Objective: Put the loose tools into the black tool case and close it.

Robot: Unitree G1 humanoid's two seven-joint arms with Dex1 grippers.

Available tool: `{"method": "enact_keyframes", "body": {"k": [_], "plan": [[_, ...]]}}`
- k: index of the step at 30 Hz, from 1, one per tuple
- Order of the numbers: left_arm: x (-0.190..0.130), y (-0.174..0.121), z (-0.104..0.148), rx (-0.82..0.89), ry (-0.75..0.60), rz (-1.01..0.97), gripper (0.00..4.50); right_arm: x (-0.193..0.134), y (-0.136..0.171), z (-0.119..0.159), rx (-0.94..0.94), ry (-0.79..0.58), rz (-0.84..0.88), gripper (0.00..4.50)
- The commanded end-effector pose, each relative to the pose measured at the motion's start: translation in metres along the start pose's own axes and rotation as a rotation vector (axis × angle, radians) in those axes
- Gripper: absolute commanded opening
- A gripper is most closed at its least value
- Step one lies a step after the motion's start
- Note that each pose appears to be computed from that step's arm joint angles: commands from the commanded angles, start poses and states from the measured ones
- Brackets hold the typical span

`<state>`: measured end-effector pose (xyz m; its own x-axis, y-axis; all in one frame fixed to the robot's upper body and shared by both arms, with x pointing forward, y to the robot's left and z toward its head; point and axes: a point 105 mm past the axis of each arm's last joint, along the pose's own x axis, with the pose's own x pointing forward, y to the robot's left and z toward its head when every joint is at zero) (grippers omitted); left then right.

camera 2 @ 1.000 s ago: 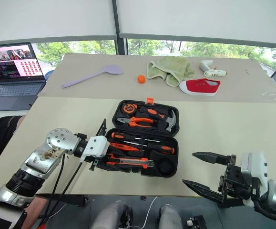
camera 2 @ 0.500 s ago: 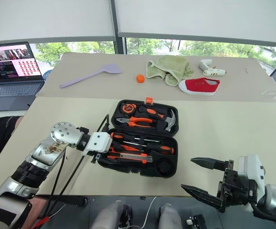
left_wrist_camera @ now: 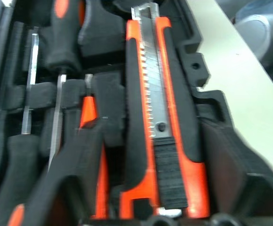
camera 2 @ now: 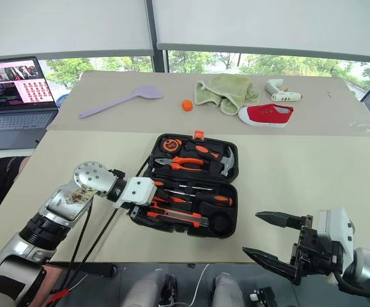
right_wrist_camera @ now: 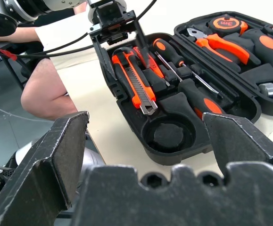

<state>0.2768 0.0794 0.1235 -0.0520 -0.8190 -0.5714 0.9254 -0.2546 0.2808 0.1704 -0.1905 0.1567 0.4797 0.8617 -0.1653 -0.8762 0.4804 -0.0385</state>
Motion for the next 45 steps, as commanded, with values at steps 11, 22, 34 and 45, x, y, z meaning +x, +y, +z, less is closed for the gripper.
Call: {"method": "enact_keyframes", "body": {"k": [11,22,34,45], "plan": [[-0.013,0.008,0.039,0.036,-0.265,0.104,3.76,0.006,-0.009,0.001,-0.039,-0.029,-0.002,4.50],[0.027,-0.007,0.012,0.009,-0.174,0.086,0.03,0.003,-0.011,-0.001,-0.051,-0.032,-0.023,4.50],[0.030,-0.030,-0.029,0.001,0.021,0.031,0.03,0.003,-0.011,-0.004,-0.042,-0.033,-0.034,4.50],[0.021,-0.029,-0.046,-0.066,0.078,0.090,0.03,0.006,-0.011,-0.006,-0.037,-0.039,-0.032,4.50]]}}
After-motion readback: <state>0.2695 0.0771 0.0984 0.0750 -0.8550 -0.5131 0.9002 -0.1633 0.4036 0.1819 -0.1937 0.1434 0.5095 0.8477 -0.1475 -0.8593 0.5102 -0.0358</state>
